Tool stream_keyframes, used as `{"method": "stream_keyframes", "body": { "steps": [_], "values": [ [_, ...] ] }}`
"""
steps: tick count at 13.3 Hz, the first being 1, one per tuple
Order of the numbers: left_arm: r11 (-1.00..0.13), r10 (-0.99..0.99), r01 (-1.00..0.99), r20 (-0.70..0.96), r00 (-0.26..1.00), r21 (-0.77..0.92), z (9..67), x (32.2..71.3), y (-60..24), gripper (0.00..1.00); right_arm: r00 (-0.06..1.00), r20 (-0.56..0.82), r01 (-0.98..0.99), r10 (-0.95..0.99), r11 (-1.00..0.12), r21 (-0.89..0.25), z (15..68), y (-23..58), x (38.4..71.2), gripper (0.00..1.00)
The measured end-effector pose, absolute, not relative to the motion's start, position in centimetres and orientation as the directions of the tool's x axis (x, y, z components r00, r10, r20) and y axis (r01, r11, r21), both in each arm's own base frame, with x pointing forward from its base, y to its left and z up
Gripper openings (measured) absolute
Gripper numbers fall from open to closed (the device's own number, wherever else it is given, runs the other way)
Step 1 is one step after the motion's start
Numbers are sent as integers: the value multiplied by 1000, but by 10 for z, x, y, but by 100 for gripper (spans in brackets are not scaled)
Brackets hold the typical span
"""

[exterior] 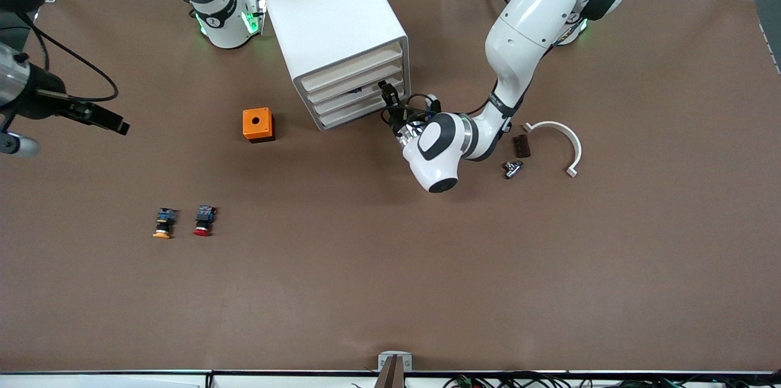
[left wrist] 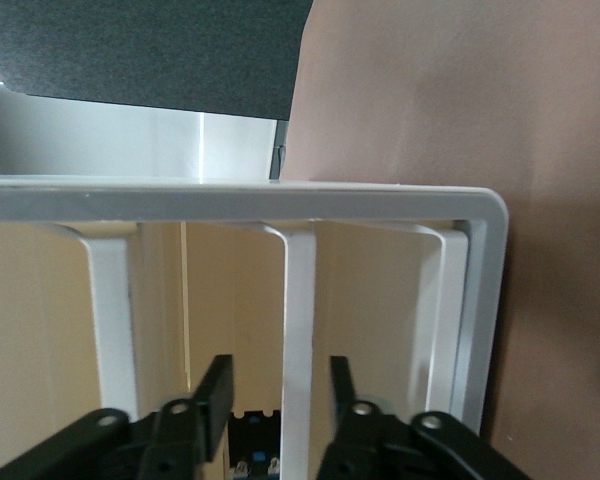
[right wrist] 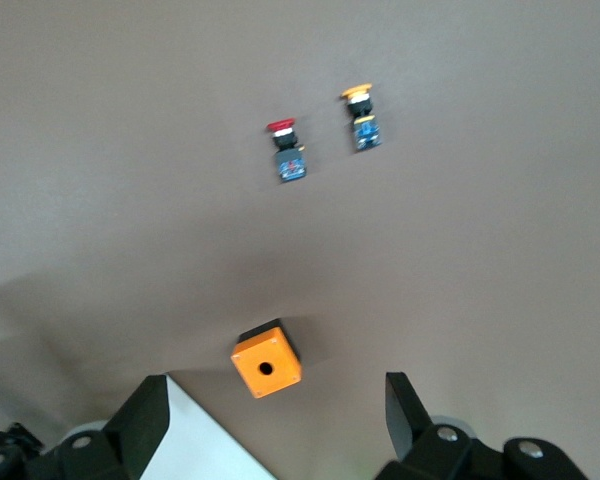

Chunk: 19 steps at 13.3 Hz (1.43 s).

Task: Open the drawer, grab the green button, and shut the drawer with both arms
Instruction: 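Pull the drawer open with the left gripper while the right gripper approaches, then grasp the green button with the right gripper while the left gripper withdraws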

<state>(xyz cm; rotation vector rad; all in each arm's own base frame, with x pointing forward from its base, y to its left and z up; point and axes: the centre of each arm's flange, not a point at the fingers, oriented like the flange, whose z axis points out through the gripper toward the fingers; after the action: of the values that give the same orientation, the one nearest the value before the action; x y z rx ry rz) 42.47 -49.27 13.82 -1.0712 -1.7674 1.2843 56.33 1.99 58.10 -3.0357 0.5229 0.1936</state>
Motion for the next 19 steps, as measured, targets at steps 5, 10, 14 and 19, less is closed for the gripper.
{"method": "stream_keyframes", "body": {
  "steps": [5,10,14,19],
  "values": [
    [189,904,228,78,-421,-955,131,418,-500,17,880,-207,-442,-427,-896,-33,553,76,571,99],
    [211,839,253,41,-543,-944,145,498,-443,15,829,-251,-524,-499,-851,-38,521,94,586,99],
    [190,800,317,-40,-599,-929,158,549,-399,14,761,-248,-622,-600,-783,-17,485,157,593,99],
    [180,789,359,-83,-608,-916,175,565,-397,65,658,-221,-735,-719,-678,17,442,262,583,99]
  ]
}}
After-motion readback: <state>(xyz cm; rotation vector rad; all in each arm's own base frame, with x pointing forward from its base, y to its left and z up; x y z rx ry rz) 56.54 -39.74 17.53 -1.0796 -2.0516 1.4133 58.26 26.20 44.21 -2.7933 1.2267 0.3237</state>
